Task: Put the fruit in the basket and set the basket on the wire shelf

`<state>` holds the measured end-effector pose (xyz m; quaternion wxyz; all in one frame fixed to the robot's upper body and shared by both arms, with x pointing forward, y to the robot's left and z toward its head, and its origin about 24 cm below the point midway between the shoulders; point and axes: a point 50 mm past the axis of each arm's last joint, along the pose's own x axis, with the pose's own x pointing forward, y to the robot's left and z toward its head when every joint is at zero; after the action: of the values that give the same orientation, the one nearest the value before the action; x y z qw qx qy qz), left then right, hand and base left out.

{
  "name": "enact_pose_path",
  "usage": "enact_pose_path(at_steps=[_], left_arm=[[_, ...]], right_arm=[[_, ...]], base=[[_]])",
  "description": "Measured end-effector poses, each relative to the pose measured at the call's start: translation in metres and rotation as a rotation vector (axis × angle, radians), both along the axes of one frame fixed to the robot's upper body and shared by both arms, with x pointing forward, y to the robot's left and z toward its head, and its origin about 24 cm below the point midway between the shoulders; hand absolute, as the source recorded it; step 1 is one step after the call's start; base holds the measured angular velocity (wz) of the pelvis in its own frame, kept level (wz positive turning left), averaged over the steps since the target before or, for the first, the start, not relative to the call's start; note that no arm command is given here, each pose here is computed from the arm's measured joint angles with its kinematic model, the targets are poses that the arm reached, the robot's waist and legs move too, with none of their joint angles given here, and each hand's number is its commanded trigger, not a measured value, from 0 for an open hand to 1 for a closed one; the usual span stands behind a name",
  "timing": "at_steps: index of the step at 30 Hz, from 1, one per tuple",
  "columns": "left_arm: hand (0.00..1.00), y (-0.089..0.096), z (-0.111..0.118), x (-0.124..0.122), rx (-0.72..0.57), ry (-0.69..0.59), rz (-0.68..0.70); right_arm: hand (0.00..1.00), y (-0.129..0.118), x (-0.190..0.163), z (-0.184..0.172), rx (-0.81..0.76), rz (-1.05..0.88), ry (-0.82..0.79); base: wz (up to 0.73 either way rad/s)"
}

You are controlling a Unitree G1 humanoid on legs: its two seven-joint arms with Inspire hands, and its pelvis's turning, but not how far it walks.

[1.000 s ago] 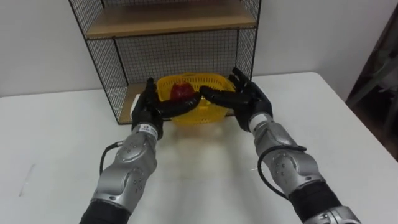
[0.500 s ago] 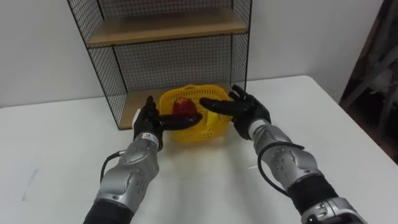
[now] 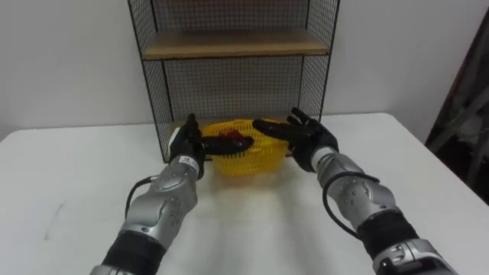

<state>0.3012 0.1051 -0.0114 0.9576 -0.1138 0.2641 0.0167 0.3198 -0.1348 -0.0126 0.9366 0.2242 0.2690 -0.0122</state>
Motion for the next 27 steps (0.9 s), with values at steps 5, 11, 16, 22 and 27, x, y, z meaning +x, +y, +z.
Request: enact_pose_path(at_steps=[5,11,16,22,27], left_arm=[[0.0,0.003,0.005,0.005,-0.011,-0.019,-0.006],[0.0,0.005,0.012,0.012,-0.03,-0.047,-0.016],[0.0,0.007,0.014,0.014,-0.027,-0.053,-0.012],[0.0,0.007,0.013,0.013,-0.031,-0.04,-0.004],[0.0,0.003,0.012,0.012,-0.01,-0.036,-0.017]], right_arm=[[0.0,-0.001,0.004,0.005,0.058,-0.04,-0.002],[0.0,-0.004,0.014,0.018,0.091,-0.068,-0.039],[0.0,0.001,0.015,0.02,0.097,-0.063,-0.053],[0.0,0.005,0.012,0.016,0.087,-0.049,-0.041],[0.0,0.009,0.006,0.008,0.017,-0.021,-0.019]], base=[[0.11],[0.17],[0.05],[0.08],[0.01]])
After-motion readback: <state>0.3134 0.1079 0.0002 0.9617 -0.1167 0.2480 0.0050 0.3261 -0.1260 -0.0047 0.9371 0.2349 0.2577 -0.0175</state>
